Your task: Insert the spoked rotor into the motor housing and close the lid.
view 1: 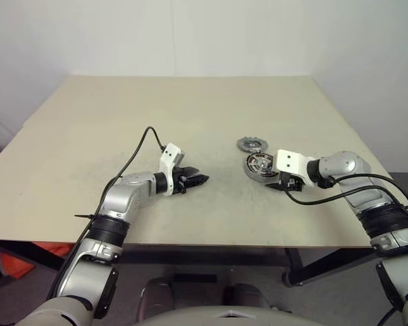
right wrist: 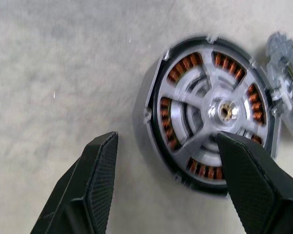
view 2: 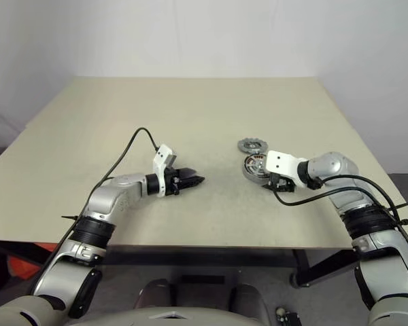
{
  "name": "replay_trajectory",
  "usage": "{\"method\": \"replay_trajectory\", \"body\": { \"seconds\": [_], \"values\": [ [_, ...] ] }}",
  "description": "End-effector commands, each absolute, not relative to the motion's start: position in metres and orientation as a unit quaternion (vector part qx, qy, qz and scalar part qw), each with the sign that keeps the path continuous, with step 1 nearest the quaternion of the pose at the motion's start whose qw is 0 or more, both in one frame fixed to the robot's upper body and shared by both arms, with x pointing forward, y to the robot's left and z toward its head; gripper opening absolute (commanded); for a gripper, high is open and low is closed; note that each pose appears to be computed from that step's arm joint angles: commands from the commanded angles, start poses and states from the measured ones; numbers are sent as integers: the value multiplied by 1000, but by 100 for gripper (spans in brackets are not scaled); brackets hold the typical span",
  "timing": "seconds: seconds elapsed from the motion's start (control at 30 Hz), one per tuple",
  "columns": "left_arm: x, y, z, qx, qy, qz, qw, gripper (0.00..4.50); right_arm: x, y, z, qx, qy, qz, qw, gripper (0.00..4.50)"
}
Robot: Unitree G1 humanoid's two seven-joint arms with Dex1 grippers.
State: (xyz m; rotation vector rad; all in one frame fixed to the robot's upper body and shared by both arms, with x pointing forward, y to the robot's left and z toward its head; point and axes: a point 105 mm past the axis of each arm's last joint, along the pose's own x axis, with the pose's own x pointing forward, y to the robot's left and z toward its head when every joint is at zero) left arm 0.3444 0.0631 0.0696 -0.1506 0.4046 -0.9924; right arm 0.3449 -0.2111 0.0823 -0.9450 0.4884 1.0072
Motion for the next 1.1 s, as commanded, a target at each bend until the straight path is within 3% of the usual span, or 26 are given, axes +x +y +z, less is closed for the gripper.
{"method": "replay_trajectory", "body": {
  "seconds": [0.03, 0.33, 0.43, 0.67, 0.93, 1.0, 1.1],
  "values": [
    [345, 62, 82, -64, 172, -479, 859, 273, 343, -217, 87, -437, 225, 455, 743, 326],
    [345, 61, 81, -63, 174, -480, 858, 273, 340, -216, 77, -430, 239, 461, 738, 326],
    [345, 62, 82, -62, 174, -478, 859, 273, 340, -218, 74, -432, 246, 461, 735, 263],
    [344, 63, 80, -64, 175, -476, 860, 273, 346, -217, 75, -438, 246, 459, 733, 42],
    [344, 63, 80, -65, 175, -474, 861, 273, 352, -219, 76, -441, 242, 449, 738, 42],
    [344, 62, 80, -65, 175, -473, 861, 273, 353, -219, 77, -441, 240, 445, 741, 8],
    [344, 62, 80, -65, 175, -473, 861, 273, 354, -213, 82, -427, 230, 448, 751, 1]
  ]
}}
